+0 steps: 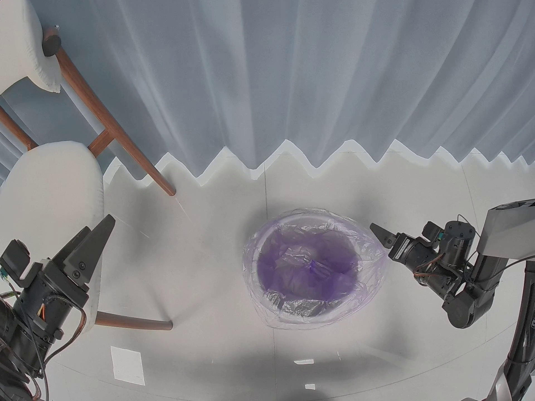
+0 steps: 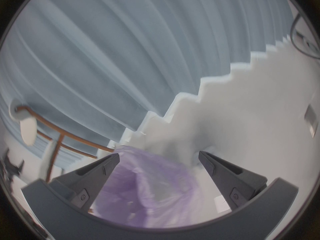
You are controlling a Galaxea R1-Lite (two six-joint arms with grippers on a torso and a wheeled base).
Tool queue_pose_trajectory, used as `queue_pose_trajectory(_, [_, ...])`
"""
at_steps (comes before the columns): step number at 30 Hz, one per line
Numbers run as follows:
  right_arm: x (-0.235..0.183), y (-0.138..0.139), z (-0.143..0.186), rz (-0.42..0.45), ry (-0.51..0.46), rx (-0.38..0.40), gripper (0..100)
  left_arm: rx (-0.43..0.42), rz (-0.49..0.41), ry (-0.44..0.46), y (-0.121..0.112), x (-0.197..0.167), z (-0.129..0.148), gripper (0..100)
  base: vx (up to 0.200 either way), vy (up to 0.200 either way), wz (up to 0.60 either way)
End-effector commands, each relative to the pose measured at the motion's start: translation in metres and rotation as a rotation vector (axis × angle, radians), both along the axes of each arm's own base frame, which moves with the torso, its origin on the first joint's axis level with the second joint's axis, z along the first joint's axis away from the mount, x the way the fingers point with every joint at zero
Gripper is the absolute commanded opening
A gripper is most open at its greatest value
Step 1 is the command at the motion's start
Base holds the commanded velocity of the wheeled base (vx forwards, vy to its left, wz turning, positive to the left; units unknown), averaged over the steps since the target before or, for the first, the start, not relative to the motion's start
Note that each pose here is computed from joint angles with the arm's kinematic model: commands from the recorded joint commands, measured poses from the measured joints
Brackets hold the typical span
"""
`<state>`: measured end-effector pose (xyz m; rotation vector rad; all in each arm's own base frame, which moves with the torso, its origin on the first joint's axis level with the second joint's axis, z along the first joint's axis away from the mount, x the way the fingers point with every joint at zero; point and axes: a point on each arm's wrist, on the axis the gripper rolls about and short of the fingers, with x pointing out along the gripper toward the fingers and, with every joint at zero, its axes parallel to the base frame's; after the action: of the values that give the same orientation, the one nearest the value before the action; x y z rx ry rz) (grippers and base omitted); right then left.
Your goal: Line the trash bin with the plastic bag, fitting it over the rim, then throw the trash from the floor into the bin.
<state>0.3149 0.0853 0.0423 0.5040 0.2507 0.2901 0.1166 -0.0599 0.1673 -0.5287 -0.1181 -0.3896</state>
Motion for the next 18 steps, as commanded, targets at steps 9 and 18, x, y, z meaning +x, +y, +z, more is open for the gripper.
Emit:
queue_pose_trajectory(9, [-0.057,-0.066,0.023,-0.108,0.0,-0.191,100,-0.023,0.015,0.074,0.007,0.003,-0.009,100,-0.133,-0.133,0.0])
queue_pose_trajectory(18, [-0.044,-0.064,-0.011,-0.09,0.109,-0.216,100,-0.002,0.02,0.106,0.007,0.003,-0.013,100,-0.2,-0.2,0.0])
